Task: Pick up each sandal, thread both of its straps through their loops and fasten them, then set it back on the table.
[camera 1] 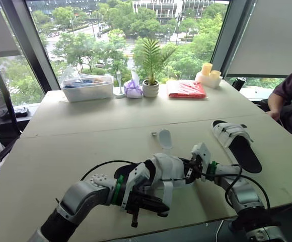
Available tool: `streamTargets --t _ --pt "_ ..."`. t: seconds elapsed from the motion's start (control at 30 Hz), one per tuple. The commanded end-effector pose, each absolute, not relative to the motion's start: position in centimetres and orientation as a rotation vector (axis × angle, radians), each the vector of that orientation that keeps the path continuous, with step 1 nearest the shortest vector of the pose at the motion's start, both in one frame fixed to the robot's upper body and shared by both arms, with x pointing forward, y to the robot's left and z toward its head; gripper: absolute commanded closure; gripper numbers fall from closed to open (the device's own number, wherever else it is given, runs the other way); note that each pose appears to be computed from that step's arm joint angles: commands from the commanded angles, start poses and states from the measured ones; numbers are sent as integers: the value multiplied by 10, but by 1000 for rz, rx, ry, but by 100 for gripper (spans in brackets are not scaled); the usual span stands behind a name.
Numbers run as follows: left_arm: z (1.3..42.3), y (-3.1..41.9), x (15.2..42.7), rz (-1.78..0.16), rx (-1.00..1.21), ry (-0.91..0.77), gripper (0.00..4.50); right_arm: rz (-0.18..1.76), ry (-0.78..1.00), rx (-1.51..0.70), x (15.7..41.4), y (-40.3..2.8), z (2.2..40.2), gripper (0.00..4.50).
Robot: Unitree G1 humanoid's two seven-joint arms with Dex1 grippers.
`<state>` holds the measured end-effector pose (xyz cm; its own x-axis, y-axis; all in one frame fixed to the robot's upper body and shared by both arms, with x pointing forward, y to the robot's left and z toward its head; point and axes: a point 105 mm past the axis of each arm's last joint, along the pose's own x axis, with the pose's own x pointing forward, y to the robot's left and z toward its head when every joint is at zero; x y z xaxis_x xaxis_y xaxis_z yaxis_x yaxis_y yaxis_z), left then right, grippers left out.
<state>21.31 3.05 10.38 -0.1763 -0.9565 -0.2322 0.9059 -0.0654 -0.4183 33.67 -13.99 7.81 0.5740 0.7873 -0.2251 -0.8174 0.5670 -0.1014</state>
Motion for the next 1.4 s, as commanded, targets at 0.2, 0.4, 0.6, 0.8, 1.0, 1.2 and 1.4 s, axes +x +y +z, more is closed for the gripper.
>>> streamTargets --t 0.2,0.4,0.6,0.8,1.0,1.2,1.4 --pt "152 32 215 -1759 -268 435 447 945 298 -180 330 -144 46 450" --pt "180 31 239 -1681 -457 353 447 944 297 -181 330 -143 46 450" --pt "175 35 288 -1410 -724 368 447 943 293 -182 331 -142 46 450" --pt "150 28 300 -1273 -778 451 392 947 288 -180 332 -139 45 450" --pt "159 25 296 -1334 -752 432 125 946 283 -180 332 -138 46 450" --pt "187 41 302 -1381 -618 303 81 937 285 -178 331 -141 45 450" --pt "195 57 357 -1191 -368 161 81 931 284 -174 331 -140 44 450"
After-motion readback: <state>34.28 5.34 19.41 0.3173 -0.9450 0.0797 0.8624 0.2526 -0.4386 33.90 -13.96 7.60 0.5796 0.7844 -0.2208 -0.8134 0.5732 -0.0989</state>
